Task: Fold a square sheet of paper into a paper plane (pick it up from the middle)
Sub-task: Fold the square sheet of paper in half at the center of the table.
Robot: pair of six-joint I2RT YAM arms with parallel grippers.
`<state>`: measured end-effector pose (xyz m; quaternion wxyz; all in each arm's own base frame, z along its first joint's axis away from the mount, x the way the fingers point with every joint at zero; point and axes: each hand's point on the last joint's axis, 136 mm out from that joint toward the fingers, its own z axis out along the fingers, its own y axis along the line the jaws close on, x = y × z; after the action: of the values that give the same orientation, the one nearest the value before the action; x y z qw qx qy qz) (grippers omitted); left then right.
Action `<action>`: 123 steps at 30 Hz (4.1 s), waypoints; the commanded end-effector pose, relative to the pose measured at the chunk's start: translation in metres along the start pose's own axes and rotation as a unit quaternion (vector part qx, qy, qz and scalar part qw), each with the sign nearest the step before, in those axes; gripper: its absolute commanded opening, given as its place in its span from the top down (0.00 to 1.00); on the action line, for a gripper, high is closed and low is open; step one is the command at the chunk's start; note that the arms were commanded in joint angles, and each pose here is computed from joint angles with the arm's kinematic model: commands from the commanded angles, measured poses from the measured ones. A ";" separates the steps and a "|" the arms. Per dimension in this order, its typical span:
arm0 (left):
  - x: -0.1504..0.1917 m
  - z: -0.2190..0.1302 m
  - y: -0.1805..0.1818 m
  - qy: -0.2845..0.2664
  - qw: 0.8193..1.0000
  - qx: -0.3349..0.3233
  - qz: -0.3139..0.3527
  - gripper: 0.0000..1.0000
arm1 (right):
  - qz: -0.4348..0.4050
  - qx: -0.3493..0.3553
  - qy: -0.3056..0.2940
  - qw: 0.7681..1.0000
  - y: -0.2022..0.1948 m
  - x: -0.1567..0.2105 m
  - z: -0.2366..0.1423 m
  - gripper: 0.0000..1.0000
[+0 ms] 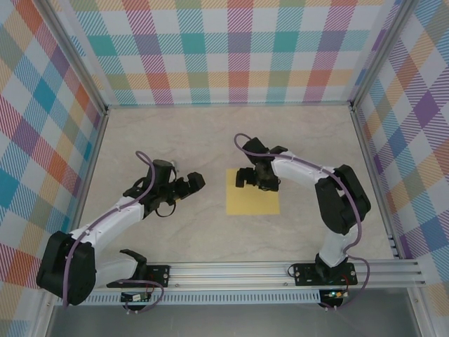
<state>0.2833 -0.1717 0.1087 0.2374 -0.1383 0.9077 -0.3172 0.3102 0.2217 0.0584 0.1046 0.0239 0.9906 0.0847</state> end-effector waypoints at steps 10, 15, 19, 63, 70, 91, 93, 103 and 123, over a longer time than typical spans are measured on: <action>0.000 0.028 -0.038 0.045 0.997 0.053 0.015 0.00 | -0.026 0.060 0.035 0.997 -0.004 0.001 0.011 0.00; 0.008 0.036 -0.034 0.054 0.998 0.041 0.017 0.00 | -0.034 0.075 0.044 0.996 -0.002 -0.003 0.019 0.00; 0.011 0.039 -0.033 0.059 0.997 0.037 0.016 0.00 | -0.039 0.079 0.062 0.994 0.001 0.001 0.030 0.00; 0.016 0.040 -0.029 0.066 0.997 0.022 0.015 0.00 | -0.032 0.112 0.108 0.987 -0.015 0.032 0.064 0.05; 0.018 0.040 -0.027 0.066 0.998 0.018 0.015 0.00 | -0.040 0.109 0.088 0.989 -0.008 0.019 0.049 0.03; 0.016 0.038 -0.026 0.065 0.998 0.010 0.016 0.00 | -0.041 0.092 0.088 0.991 -0.005 0.020 0.050 0.16; 0.016 0.037 -0.026 0.065 0.998 0.011 0.016 0.00 | -0.047 0.091 0.084 0.991 -0.003 0.017 0.045 0.21; 0.014 0.034 -0.025 0.059 0.998 0.005 0.013 0.00 | -0.047 0.045 0.051 0.997 0.012 0.007 0.020 0.59; 0.003 0.019 -0.040 0.040 0.999 0.024 0.013 0.00 | -0.057 -0.307 0.029 0.949 0.105 0.004 -0.086 0.67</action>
<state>0.2901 -0.2070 0.0917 0.1865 -0.1158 0.9221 -0.3187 0.3020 0.2833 0.1415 0.1194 -0.0444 0.9571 0.2604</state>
